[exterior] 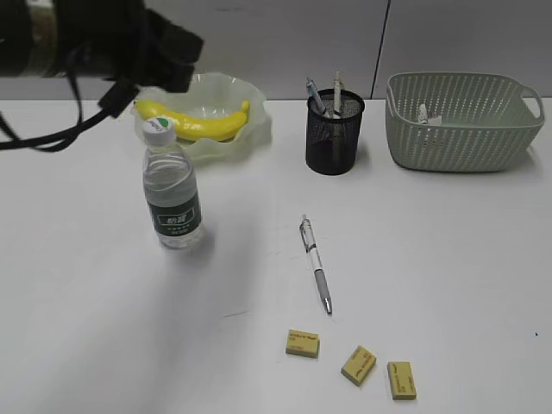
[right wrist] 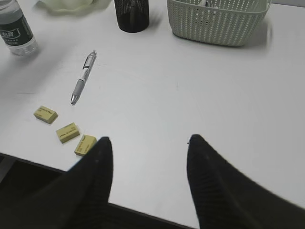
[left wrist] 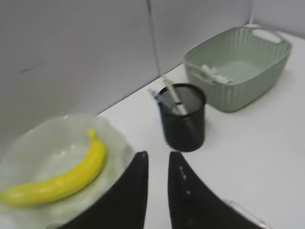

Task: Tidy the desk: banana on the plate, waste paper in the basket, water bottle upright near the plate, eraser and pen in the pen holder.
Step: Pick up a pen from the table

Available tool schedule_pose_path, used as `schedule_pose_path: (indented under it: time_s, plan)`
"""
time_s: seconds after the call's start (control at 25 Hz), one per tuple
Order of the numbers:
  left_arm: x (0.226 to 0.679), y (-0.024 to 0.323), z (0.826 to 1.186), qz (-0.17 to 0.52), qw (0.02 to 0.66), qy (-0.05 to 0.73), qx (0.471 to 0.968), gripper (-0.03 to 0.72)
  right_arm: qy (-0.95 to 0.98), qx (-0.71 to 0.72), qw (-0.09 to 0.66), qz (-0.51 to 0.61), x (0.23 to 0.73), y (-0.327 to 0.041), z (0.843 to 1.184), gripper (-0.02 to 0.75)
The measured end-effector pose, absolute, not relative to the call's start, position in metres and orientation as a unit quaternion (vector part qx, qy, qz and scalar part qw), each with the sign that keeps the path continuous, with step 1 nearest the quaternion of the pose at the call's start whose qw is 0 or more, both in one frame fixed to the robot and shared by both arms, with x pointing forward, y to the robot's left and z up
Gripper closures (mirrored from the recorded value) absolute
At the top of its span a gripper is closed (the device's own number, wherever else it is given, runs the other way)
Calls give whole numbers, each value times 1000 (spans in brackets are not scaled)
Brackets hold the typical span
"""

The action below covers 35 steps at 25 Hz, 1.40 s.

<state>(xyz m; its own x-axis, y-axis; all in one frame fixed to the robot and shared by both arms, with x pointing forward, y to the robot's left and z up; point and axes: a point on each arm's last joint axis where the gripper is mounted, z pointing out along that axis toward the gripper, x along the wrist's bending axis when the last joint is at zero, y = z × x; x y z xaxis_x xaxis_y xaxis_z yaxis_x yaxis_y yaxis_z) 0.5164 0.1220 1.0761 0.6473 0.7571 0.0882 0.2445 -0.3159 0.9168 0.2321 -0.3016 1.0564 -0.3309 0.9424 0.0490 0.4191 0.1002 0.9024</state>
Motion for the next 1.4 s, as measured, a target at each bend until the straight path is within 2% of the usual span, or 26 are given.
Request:
schedule_pose_path:
  time_s: [0.32, 0.44, 0.56, 0.64, 0.8, 0.92, 1.0, 1.12, 1.24, 1.4]
  plan:
    - [459, 204, 1037, 330, 402, 393, 758, 578, 682, 499, 292, 448, 232, -302, 1056, 335]
    - [448, 229, 1021, 380, 341, 404, 759, 579, 682, 499, 292, 448, 232, -302, 1056, 335]
    - [446, 244, 1022, 425, 290, 417, 749, 579, 682, 499, 292, 448, 232, -302, 1056, 335]
    - [444, 254, 1022, 441, 231, 433, 752, 579, 681, 500, 292, 448, 232, -302, 1056, 335]
    - [437, 271, 1033, 396, 145, 564, 710, 579, 681, 500, 292, 448, 232, -302, 1056, 335]
    - [415, 272, 1044, 341, 165, 595, 708, 578, 681, 500, 292, 448, 232, -302, 1056, 337]
    - [391, 272, 1062, 316, 234, 595, 701, 571, 681, 500, 292, 448, 232, -302, 1057, 351]
    - [348, 279, 1088, 321, 323, 558, 693, 522, 681, 500, 292, 448, 232, -302, 1057, 379]
    - [307, 287, 1094, 310, 361, 525, 706, 417, 681, 500, 292, 448, 232, -302, 1057, 412]
    - [263, 297, 1087, 278, 375, 515, 719, 241, 681, 500, 292, 449, 232, -302, 1057, 429]
